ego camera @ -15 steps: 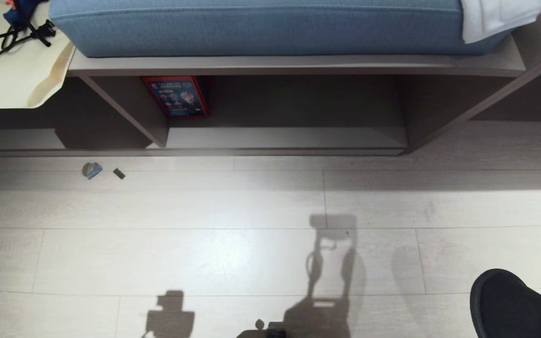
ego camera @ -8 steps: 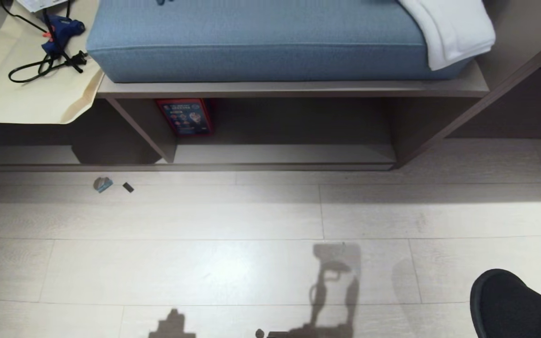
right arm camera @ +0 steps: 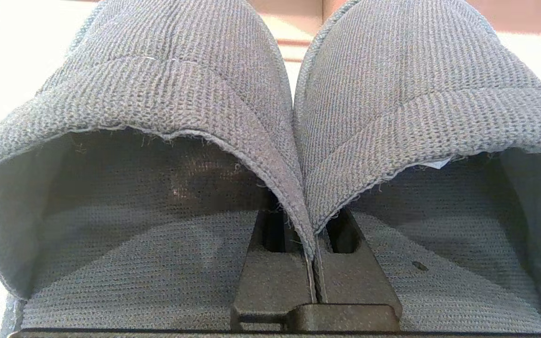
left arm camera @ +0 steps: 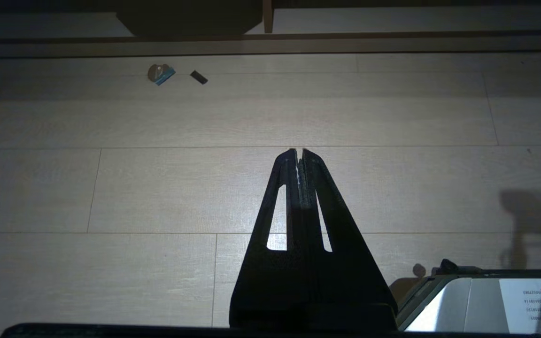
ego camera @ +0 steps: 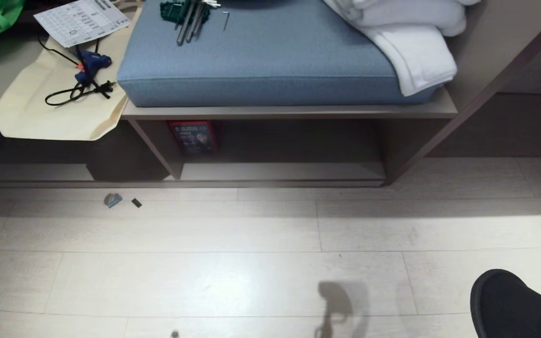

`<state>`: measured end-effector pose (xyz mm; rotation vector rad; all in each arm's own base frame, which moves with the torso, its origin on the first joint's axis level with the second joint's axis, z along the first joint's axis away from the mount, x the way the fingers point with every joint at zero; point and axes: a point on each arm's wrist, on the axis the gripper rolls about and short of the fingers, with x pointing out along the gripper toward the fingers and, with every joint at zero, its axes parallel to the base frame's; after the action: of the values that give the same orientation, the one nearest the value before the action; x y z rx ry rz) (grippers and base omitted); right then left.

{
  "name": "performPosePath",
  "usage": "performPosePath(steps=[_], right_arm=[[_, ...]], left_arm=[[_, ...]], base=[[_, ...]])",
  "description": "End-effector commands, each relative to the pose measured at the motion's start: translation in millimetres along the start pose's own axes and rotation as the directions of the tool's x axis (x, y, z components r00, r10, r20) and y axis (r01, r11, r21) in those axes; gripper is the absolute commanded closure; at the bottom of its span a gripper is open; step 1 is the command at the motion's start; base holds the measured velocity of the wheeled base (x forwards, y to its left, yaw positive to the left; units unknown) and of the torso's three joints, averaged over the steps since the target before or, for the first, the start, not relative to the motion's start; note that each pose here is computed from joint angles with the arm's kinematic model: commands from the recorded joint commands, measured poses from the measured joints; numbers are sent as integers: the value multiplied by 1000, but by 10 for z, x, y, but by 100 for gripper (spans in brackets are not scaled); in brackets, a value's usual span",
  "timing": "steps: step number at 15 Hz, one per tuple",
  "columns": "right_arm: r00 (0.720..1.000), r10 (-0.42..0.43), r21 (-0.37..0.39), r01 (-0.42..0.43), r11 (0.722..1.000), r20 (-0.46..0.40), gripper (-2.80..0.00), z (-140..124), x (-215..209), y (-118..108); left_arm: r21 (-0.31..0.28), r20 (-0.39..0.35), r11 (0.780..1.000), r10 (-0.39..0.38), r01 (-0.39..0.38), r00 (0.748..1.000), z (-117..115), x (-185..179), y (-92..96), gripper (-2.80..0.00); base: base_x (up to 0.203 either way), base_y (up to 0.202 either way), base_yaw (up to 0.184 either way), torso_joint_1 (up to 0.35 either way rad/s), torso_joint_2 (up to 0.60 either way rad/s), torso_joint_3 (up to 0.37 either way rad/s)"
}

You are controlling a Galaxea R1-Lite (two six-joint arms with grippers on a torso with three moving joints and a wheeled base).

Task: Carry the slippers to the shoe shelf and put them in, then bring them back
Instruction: Place the slippers on the floor

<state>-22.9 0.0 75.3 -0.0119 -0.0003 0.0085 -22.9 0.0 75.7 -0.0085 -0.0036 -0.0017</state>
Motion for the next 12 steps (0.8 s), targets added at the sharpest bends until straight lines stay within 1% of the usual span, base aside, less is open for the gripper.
performPosePath(steps=[1, 12], right_arm=[[1000, 1, 0, -1, 1000, -2, 0, 1, 1, 0], [1000, 1, 0, -1, 1000, -2, 0, 1, 1, 0]], left_arm=[[-1, 0, 1000, 0, 0, 1000, 1, 1, 0, 0], [-1, 0, 1000, 0, 0, 1000, 1, 1, 0, 0]], base=[[0, 0, 0, 6, 2, 212], [0, 0, 0, 3, 1, 199]])
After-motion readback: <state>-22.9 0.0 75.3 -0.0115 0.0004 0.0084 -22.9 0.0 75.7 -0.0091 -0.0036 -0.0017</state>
